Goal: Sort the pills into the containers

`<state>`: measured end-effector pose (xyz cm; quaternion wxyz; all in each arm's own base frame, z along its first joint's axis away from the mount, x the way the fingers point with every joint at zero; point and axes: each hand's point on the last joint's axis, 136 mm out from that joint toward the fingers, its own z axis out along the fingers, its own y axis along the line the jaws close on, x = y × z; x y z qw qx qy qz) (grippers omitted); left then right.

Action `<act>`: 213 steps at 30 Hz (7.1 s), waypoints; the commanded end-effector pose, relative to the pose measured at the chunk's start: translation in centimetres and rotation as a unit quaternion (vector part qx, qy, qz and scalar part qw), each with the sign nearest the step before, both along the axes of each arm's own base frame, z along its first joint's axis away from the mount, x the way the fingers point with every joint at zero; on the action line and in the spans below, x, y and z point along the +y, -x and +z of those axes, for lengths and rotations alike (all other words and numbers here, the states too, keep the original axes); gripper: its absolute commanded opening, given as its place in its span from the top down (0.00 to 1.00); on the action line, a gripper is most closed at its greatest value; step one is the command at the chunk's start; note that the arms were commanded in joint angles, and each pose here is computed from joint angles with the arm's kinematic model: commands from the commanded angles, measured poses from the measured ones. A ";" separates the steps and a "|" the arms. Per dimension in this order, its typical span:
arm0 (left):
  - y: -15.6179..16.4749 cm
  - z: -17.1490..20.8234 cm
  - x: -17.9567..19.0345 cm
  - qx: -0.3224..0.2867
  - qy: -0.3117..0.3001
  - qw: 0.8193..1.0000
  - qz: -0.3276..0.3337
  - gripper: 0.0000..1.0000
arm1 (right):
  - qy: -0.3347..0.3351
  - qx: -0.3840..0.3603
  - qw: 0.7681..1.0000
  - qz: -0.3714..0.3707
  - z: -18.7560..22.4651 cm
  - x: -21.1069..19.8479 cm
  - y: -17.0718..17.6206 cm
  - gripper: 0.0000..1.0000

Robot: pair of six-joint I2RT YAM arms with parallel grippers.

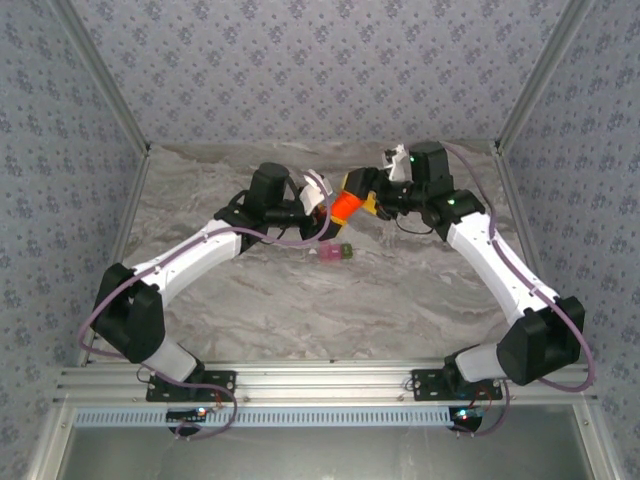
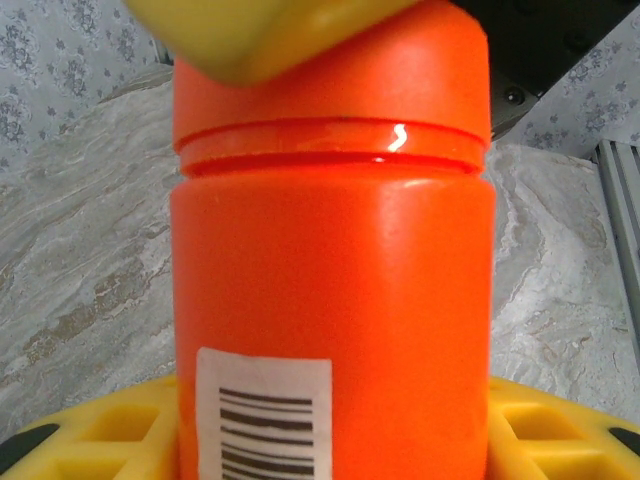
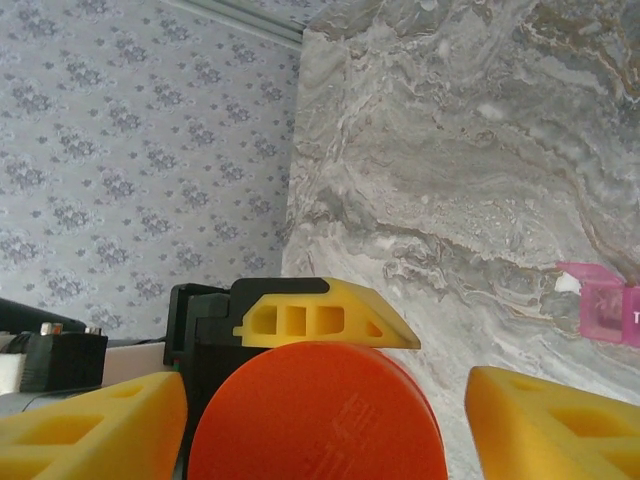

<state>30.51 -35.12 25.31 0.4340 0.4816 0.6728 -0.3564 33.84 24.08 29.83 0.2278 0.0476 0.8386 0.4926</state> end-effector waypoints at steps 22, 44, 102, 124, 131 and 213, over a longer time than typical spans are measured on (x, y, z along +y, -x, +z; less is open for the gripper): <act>-0.2 0.2 -0.4 0.003 0.008 1.000 -0.012 1.00 | 0.050 -0.297 0.919 0.255 1.6 1.0 1.0 0.54; -0.3 0.4 -0.1 -0.003 0.001 1.000 -0.008 1.00 | -0.011 -0.011 0.999 -0.040 0.4 -3.0 -0.6 0.19; -0.2 0.3 0.4 0.001 0.000 1.000 -0.010 1.00 | 0.007 -0.026 1.000 0.015 -0.1 -3.5 -1.0 0.22; -0.1 0.4 0.3 0.004 -0.001 1.000 -0.013 1.00 | 0.061 0.001 0.998 0.012 0.0 1.1 0.5 0.25; -0.2 0.5 0.3 0.002 0.001 1.000 -0.013 1.00 | 0.061 0.007 0.998 0.021 -0.4 1.5 0.5 0.33; -0.1 2.2 0.5 -0.002 0.000 0.999 -0.036 1.00 | 0.034 0.055 0.998 0.014 -4.4 -1.5 1.4 0.33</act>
